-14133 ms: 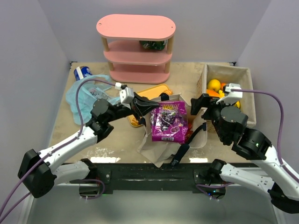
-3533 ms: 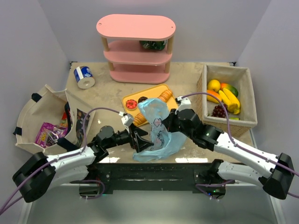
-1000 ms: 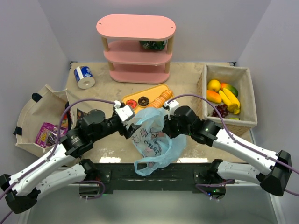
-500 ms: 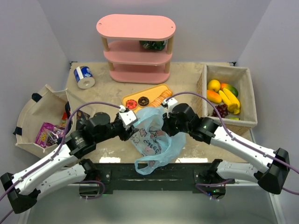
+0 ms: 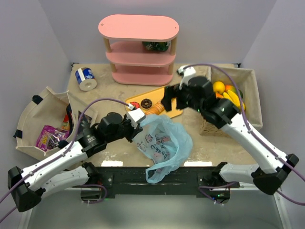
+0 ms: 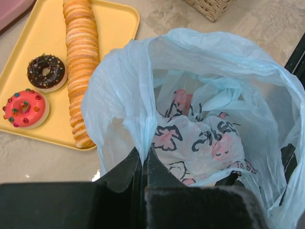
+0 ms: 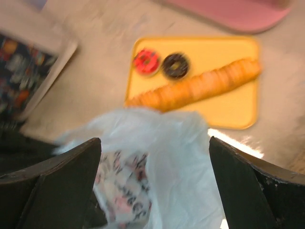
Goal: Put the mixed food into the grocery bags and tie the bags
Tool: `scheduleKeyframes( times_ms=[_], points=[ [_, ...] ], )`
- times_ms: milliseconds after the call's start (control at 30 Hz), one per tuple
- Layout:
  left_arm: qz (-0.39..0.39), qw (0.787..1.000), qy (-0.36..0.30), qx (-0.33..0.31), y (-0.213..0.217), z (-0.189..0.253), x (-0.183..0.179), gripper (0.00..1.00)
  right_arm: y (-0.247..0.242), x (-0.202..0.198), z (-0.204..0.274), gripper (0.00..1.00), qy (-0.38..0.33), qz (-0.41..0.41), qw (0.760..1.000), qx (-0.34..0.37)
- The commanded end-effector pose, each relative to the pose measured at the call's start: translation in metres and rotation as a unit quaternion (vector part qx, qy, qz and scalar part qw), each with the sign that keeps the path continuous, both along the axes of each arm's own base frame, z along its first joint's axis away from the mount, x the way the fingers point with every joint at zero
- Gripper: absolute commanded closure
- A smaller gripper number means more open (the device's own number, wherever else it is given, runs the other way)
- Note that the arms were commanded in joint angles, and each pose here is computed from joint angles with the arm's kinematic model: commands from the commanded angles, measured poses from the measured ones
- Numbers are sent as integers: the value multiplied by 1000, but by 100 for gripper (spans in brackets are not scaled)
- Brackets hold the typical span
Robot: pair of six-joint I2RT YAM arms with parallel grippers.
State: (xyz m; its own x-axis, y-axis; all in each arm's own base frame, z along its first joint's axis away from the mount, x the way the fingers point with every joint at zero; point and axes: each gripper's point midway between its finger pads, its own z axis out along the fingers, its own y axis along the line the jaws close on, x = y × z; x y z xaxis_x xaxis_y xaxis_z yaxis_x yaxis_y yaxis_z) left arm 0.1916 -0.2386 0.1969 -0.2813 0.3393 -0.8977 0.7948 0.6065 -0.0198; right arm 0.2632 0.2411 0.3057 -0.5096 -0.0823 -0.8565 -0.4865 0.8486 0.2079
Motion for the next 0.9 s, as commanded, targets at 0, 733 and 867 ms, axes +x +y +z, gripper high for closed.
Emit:
scheduleKeyframes(
  times_ms=[0, 733, 867],
  points=[
    [34, 997, 10, -62, -16, 28, 12, 100, -49, 73, -3, 1, 1, -99, 995, -26],
    [4, 986, 163, 17, -48, -33, 14, 100, -309, 159, -155, 15, 169, -388, 885, -196],
    [-1, 986, 164, -9, -54, -25, 19, 100, -312, 159, -170, 14, 156, -316, 902, -250]
  ],
)
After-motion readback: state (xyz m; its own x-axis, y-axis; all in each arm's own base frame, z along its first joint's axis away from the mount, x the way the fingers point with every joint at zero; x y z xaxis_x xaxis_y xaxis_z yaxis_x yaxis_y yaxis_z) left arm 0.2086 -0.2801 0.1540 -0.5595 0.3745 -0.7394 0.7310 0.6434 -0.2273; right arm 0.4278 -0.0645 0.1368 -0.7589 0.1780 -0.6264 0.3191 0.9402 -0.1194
